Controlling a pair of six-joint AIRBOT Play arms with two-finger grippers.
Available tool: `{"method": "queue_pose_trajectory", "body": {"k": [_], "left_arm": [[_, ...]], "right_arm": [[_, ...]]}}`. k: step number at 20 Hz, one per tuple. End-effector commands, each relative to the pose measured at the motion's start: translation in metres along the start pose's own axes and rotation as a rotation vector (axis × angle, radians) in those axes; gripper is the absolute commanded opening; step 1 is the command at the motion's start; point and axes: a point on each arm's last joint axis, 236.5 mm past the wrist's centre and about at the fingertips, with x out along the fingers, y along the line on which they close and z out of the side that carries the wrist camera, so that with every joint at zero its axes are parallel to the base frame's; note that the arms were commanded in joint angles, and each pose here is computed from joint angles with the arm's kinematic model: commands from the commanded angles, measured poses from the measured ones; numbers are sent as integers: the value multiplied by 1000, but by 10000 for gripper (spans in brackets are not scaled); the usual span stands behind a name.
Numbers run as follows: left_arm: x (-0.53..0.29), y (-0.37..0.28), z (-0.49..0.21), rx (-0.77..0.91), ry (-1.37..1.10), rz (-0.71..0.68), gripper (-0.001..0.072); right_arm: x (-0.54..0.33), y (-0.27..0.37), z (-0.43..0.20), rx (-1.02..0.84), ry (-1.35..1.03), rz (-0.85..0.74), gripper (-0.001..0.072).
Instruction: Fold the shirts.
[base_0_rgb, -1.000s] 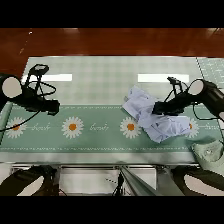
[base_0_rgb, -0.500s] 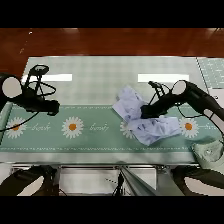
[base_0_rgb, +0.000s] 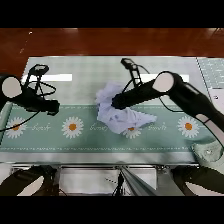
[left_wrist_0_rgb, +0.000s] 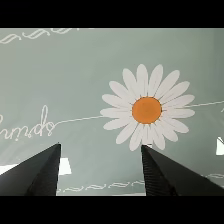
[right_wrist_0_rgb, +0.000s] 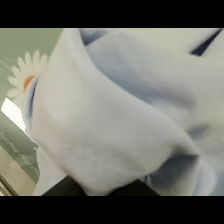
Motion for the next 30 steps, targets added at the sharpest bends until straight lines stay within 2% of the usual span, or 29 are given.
{"method": "queue_pose_trajectory", "body": {"k": [1,2,3,5,6,7,10,12,13,14,15,16,20,28,29,30], "left_arm": [[-1,-1,8,0,-35,-2,609],[-1,-2,12,-2,-51,-9,608],[-1,-6,16,-5,-66,-26,608],[-3,-27,27,-4,-112,-116,599],[-4,-42,33,0,-134,-179,512],[-3,-54,40,-16,-153,-229,483],[17,-72,60,-79,-156,-316,484],[40,-80,70,-139,-118,-399,485],[48,-88,74,-174,-97,-468,500],[56,-96,80,-218,-76,-543,606],[64,-103,85,-271,-51,-616,677],[73,-108,88,-309,-26,-675,693],[110,-132,83,-337,77,-767,691],[145,-172,94,-380,113,-835,681],[145,-175,100,-387,99,-840,607],[146,-175,105,-386,88,-838,353]], "right_arm": [[43,-3,-34,-66,149,-51,97],[49,-6,-40,-69,174,-56,358],[50,-7,-44,-69,189,-55,528],[33,-13,-47,-64,212,-66,528],[17,-23,-48,-76,218,-111,528],[-4,-39,-47,-104,219,-184,528],[-91,-109,-50,-137,228,-489,528],[-140,-145,-57,-39,211,-577,529],[-157,-157,-59,26,185,-582,529],[-171,-168,-59,94,145,-572,529],[-180,-176,-59,152,107,-551,529],[-187,-182,-59,206,74,-521,529],[-204,-203,-53,323,-24,-479,529],[-200,-195,-47,342,-53,-428,528],[-199,-192,-47,345,-50,-417,528],[-198,-190,-48,347,-42,-409,528]]}}
